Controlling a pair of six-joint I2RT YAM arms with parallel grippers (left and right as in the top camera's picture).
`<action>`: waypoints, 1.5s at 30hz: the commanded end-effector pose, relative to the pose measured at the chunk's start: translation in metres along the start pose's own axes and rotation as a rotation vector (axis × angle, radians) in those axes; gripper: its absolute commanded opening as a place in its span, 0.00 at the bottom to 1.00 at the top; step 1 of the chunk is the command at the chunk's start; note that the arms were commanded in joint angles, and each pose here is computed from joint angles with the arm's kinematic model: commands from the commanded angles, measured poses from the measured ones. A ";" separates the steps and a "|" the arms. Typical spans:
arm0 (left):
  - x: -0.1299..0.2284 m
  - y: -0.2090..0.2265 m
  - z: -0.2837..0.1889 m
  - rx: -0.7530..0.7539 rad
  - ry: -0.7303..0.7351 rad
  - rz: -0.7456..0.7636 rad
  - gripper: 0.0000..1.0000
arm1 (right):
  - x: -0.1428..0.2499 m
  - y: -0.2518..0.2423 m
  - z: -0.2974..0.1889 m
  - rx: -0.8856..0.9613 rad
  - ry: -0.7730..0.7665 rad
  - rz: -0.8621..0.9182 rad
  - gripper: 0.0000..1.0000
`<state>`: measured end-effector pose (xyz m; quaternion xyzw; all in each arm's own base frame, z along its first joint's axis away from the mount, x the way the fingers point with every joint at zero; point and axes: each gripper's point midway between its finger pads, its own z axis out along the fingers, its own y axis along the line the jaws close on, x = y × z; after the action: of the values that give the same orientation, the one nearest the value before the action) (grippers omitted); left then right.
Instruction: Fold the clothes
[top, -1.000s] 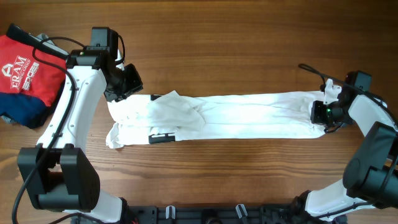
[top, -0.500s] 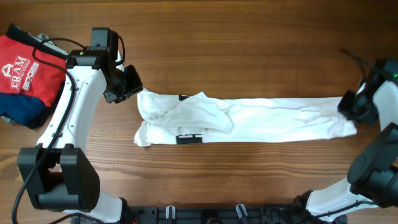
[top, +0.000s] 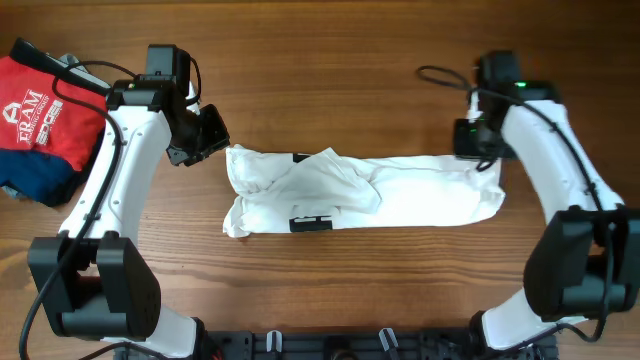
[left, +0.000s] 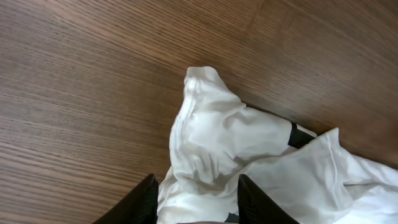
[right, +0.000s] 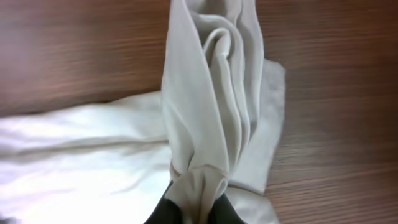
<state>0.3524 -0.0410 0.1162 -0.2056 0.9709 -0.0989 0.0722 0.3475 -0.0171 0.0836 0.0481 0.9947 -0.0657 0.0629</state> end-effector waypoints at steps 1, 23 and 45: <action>0.001 -0.004 -0.003 0.015 -0.003 0.013 0.41 | 0.008 0.030 -0.008 0.003 -0.013 -0.095 0.07; 0.001 -0.004 -0.003 0.015 -0.003 0.014 0.42 | 0.056 0.122 0.011 -0.191 0.077 -0.213 0.11; 0.003 0.000 -0.003 -0.002 0.006 0.042 0.52 | 0.046 0.120 0.006 -0.176 0.047 -0.110 0.36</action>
<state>0.3516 -0.0409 0.1160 -0.2034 0.9716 -0.0981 0.0709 0.3104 0.1222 0.0535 -0.0463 0.9961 0.0710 0.0265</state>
